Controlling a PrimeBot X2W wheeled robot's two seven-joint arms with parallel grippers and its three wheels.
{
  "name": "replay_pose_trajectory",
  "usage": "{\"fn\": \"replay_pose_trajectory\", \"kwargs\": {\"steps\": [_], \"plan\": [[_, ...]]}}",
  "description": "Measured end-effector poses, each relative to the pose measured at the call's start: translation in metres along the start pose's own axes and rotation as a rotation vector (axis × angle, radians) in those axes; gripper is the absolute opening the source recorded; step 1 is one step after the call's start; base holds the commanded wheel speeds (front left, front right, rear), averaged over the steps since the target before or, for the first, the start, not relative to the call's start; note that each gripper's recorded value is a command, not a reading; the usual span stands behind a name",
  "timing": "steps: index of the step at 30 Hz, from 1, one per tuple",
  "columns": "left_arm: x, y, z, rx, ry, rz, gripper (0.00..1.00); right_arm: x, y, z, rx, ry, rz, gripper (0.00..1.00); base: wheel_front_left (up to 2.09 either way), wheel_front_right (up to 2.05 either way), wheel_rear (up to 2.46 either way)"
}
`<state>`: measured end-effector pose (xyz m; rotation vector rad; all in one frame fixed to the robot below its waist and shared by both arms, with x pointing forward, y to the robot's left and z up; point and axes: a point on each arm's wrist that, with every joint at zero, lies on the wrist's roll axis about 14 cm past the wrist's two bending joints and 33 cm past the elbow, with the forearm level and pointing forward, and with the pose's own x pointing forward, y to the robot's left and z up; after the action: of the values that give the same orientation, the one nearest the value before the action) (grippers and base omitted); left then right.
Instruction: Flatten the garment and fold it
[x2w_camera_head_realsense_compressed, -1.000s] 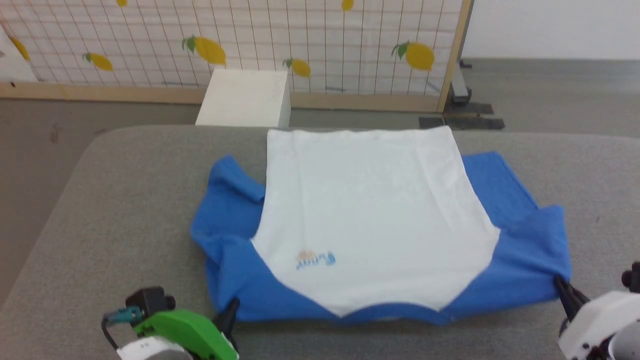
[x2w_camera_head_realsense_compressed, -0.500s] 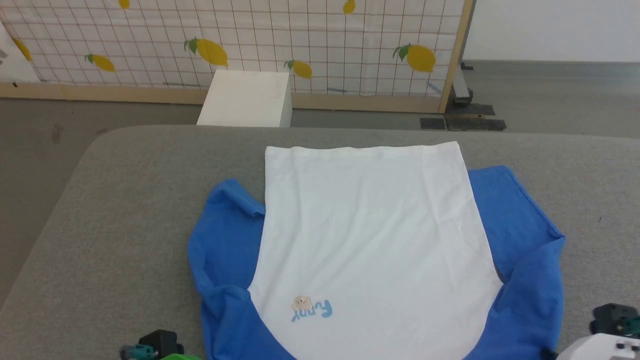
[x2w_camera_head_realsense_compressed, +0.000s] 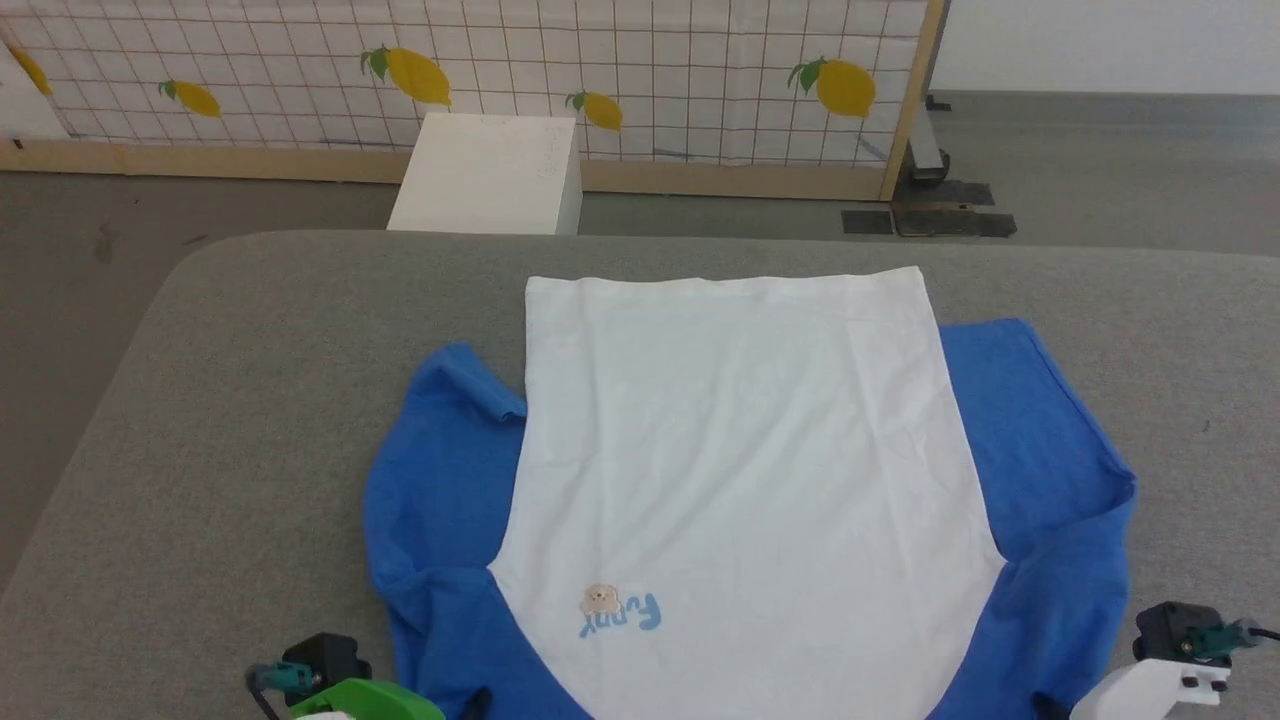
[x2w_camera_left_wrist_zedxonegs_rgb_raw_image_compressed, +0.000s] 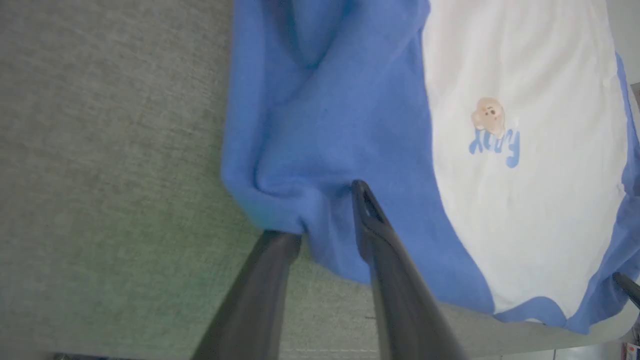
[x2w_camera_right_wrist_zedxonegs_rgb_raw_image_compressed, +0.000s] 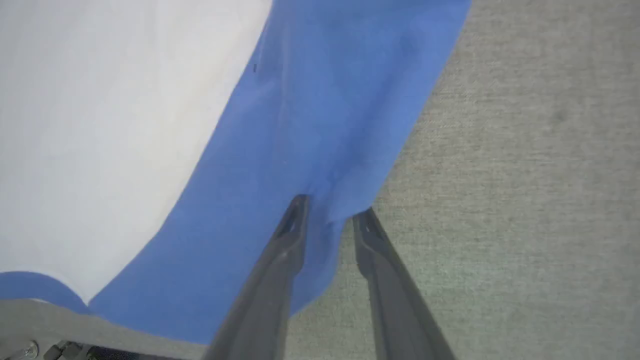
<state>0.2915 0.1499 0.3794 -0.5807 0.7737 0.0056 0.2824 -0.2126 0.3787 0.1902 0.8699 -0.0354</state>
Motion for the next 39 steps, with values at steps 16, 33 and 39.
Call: {"fn": "replay_pose_trajectory", "kwargs": {"steps": [16, 33, 39], "plan": [[-0.051, -0.014, 0.122, 0.061, -0.35, -0.021, 1.0, -0.062, -0.041, 0.12, 0.092, -0.416, -0.074, 1.0, 0.0, 0.0, 0.0], [-0.056, -0.054, 0.241, 0.343, -1.025, -0.142, 1.0, 0.003, -0.04, 0.257, -0.053, -0.462, -0.118, 1.0, 0.0, 0.0, 0.0], [-0.025, -0.054, 0.242, 0.408, -1.011, -0.127, 1.0, 0.061, -0.027, 0.268, -0.171, -0.29, -0.13, 1.0, 0.0, 0.0, 0.0]]}}
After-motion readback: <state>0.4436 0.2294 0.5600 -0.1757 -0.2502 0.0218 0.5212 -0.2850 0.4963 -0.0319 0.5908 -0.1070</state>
